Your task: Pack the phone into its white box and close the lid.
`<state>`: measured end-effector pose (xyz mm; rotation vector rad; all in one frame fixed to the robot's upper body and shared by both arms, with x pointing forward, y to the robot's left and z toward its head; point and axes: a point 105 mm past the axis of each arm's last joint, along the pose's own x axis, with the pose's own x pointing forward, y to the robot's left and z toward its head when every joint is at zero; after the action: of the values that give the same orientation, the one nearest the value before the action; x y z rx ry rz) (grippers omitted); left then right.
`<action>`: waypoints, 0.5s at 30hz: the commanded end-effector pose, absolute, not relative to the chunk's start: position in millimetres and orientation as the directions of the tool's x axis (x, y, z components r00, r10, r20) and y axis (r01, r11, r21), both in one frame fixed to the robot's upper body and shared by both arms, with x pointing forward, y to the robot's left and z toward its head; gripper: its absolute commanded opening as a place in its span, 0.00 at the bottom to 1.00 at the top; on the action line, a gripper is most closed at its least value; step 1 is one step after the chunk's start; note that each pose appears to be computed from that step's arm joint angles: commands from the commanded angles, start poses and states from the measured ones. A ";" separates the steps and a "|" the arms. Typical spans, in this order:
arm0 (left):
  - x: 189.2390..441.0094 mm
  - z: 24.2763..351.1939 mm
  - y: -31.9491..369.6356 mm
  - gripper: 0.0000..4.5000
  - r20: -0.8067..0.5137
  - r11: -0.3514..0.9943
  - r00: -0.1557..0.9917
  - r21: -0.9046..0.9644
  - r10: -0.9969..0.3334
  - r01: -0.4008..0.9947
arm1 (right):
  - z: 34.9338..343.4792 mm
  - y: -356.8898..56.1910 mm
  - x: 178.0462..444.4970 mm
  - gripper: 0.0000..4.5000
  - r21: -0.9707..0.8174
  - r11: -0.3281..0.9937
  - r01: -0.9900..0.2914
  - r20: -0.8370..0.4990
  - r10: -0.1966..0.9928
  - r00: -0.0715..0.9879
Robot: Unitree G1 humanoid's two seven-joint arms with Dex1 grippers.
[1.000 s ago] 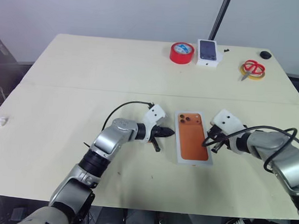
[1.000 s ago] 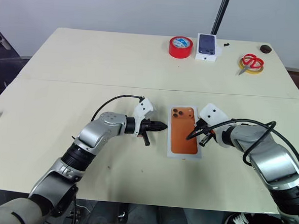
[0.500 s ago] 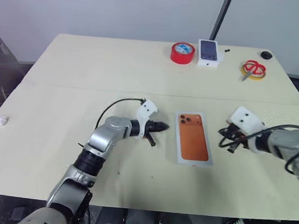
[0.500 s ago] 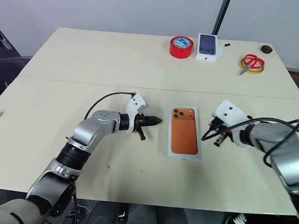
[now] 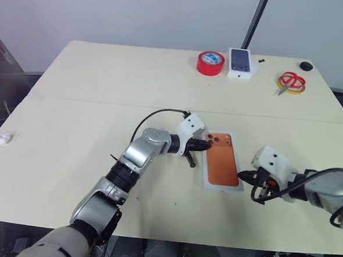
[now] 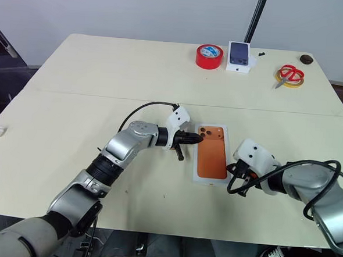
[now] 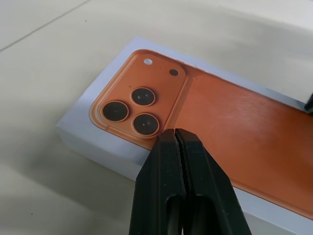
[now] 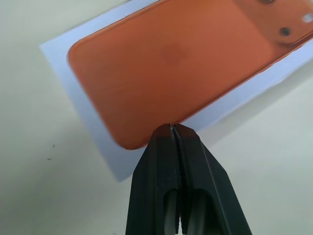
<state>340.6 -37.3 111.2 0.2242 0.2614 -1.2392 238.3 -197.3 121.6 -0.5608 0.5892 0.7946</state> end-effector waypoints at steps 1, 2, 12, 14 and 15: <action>339.8 101.6 -31.1 0.01 -0.351 0.314 0.312 0.052 -0.883 0.948 | 125.6 -189.4 236.1 0.01 -0.258 0.564 -0.784 -0.652 0.497 0.572; 340.9 103.4 -27.6 0.01 -0.341 0.326 0.323 0.049 -0.883 0.944 | 126.7 -189.5 237.1 0.01 -0.262 0.569 -0.779 -0.647 0.495 0.579; 356.4 146.4 95.5 0.01 -0.144 0.628 0.632 0.078 -0.762 0.774 | 178.3 -229.4 288.5 0.01 -0.403 0.739 -0.540 -0.341 0.426 0.838; 353.8 144.2 129.5 0.01 -0.154 0.697 0.704 0.105 -0.694 0.710 | 177.8 -239.4 297.0 0.01 -0.374 0.773 -0.512 -0.309 0.417 0.855; 351.1 142.5 150.6 0.01 -0.156 0.740 0.748 0.116 -0.645 0.663 | 176.4 -245.3 301.2 0.01 -0.353 0.789 -0.503 -0.292 0.418 0.860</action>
<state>354.6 132.6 127.8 0.1638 0.1730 -0.7789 295.7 -237.0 168.9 -0.4567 0.2579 0.5197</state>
